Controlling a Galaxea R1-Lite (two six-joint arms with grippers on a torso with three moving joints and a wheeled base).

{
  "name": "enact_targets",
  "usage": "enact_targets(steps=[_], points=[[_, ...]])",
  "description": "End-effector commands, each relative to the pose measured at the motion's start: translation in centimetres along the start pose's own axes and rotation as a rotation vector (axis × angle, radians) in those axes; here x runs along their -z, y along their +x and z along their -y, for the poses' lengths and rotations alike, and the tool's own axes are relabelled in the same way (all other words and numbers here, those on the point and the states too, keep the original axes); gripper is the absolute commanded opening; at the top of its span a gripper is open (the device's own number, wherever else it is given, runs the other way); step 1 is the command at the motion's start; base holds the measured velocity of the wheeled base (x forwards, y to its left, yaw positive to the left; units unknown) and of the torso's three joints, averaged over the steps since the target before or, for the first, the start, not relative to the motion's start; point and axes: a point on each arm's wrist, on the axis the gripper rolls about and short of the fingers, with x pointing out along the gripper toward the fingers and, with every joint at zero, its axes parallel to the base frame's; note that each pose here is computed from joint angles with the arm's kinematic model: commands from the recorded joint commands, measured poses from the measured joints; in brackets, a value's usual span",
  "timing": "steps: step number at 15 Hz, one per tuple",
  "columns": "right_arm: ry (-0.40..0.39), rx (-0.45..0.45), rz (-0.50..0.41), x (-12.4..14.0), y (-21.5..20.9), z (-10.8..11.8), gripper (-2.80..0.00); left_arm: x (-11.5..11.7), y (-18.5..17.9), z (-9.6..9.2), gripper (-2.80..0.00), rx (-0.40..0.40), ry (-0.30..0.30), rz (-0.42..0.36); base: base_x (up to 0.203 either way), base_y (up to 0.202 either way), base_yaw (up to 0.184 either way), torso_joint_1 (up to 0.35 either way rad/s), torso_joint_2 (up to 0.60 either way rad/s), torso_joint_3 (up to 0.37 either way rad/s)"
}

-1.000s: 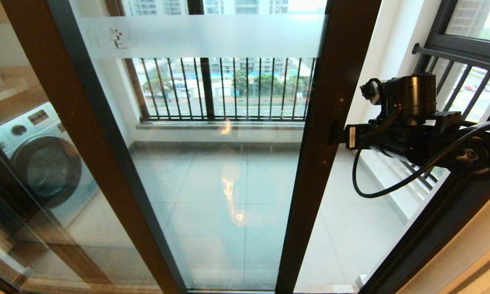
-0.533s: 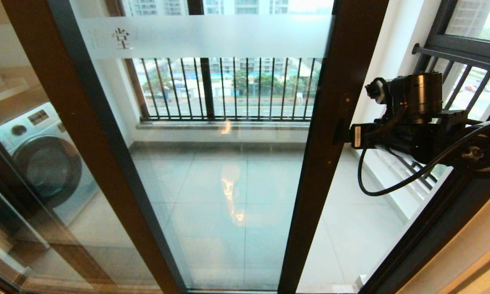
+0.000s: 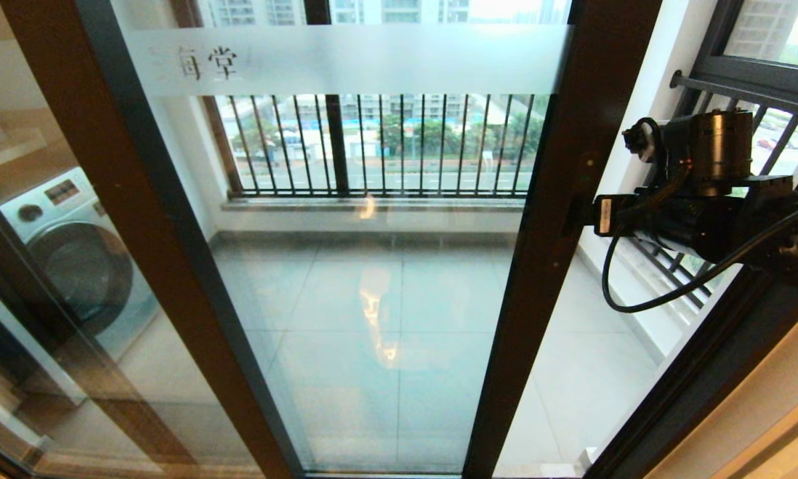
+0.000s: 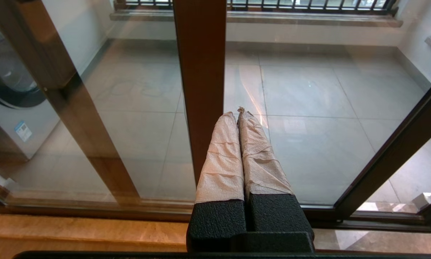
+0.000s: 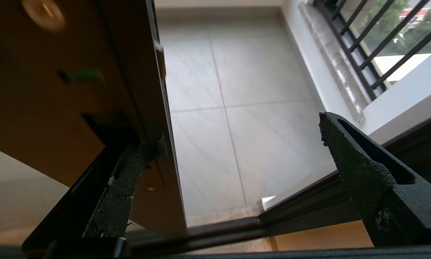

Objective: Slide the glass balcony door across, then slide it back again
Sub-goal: Close the slid door

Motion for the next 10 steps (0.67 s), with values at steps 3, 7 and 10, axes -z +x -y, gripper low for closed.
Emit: enact_targets(steps=[3,7,10], points=[[-0.005,-0.017,0.003,0.0,-1.2,0.3,0.00,0.0,0.0,0.0,-2.80,-0.001,0.000,-0.002,0.000,0.000,0.000,0.000,0.00,0.000],[-0.023,-0.019,-0.008,0.5,-1.7,0.5,0.00,0.0,0.0,0.0,-2.80,-0.001,0.000,0.000,0.000,0.000,0.000,0.000,0.00,0.000],[-0.030,-0.016,-0.026,1.0,-1.2,0.3,0.00,0.0,0.0,0.0,-2.80,-0.001,0.000,0.000,0.000,0.000,0.000,0.000,0.00,0.000]])
